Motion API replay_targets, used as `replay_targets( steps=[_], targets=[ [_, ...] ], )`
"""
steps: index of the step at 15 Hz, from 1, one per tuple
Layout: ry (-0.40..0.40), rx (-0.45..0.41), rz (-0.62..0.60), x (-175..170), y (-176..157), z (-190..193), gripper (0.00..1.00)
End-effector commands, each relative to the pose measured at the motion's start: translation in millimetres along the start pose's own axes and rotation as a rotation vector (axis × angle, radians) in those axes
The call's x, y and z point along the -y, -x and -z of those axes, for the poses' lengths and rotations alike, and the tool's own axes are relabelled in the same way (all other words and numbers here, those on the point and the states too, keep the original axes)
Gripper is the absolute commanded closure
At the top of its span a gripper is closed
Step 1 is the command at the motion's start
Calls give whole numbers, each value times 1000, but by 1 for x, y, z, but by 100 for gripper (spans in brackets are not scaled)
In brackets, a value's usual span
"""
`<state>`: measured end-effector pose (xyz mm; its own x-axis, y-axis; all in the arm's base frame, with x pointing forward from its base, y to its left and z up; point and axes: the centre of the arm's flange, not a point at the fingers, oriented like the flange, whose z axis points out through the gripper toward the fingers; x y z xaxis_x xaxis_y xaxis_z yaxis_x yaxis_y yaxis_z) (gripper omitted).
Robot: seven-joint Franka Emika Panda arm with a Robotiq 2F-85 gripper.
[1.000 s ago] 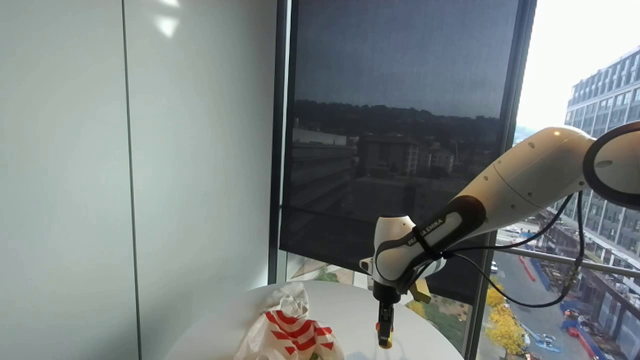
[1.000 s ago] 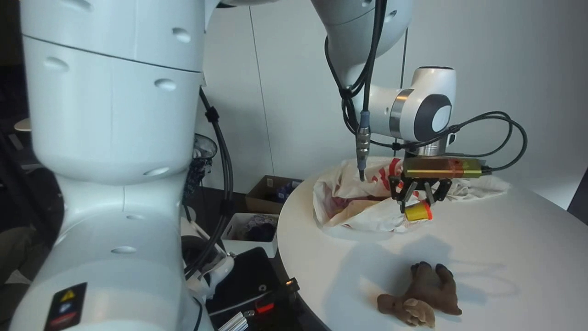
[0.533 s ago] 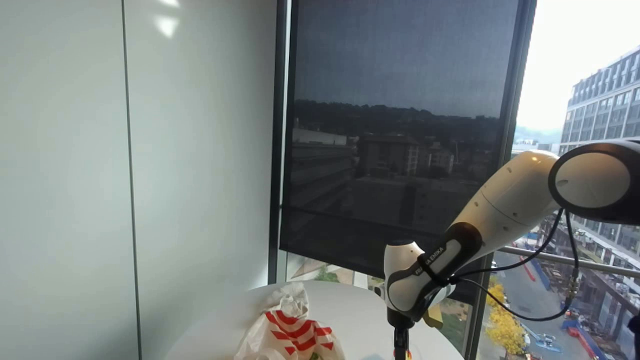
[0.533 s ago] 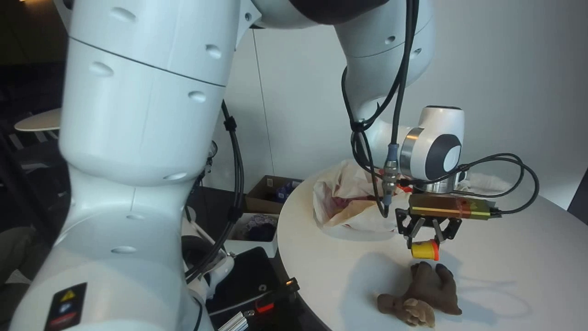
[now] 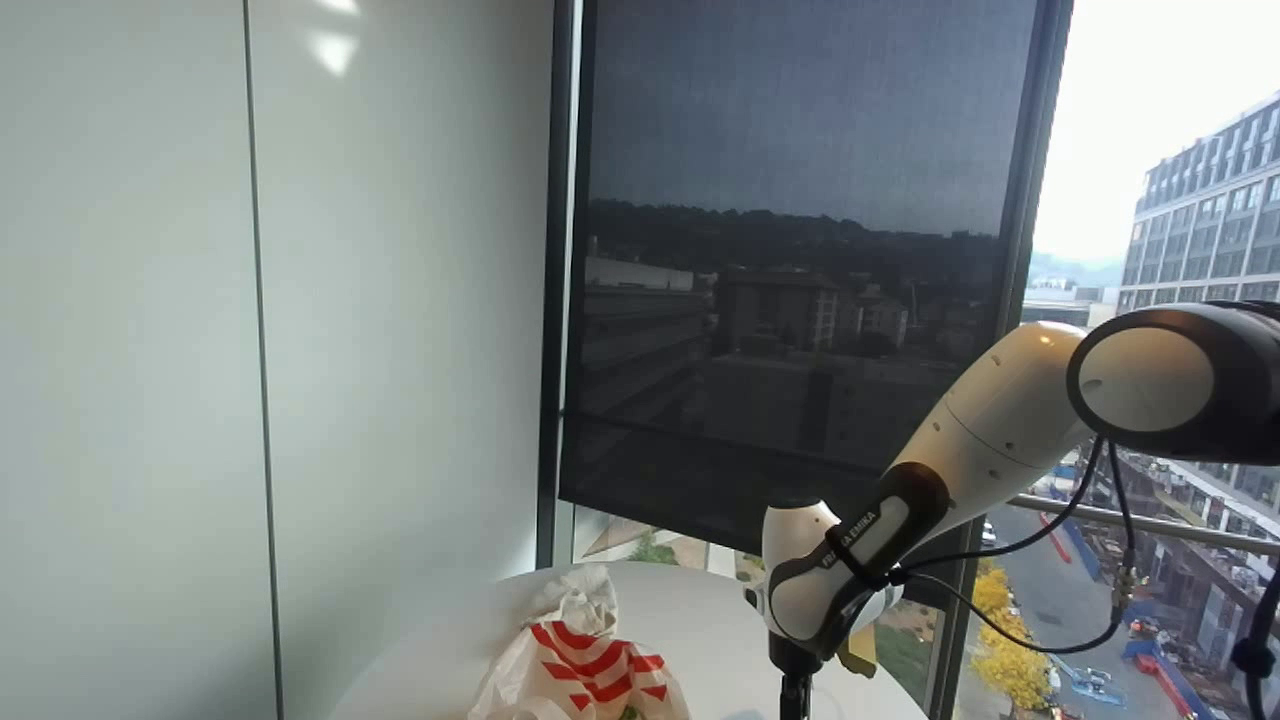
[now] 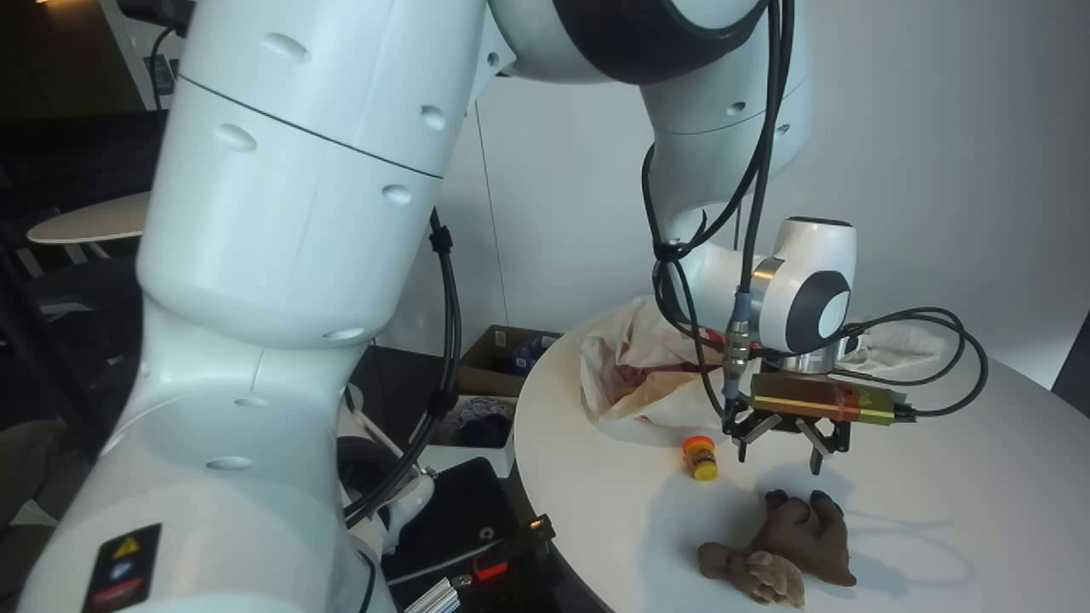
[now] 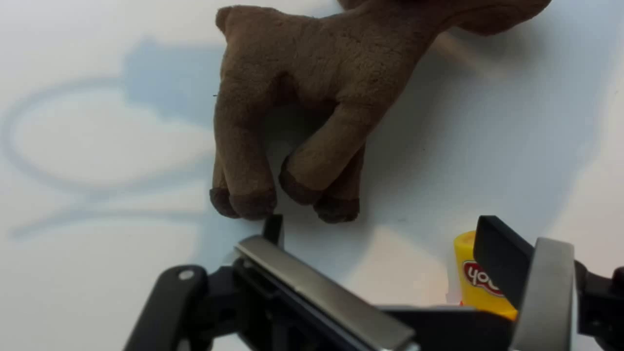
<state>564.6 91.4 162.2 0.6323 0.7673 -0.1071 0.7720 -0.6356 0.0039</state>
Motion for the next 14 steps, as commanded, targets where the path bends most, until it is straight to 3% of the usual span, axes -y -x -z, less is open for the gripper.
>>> replay_targets(
  steps=[1,5,10,14],
  targets=[
    [15,-76,38,22,-18,41,0],
    [30,-133,189,66,-60,75,0],
    [-32,-61,334,107,-89,49,0],
    [14,-47,446,133,-105,36,0]
  ],
)
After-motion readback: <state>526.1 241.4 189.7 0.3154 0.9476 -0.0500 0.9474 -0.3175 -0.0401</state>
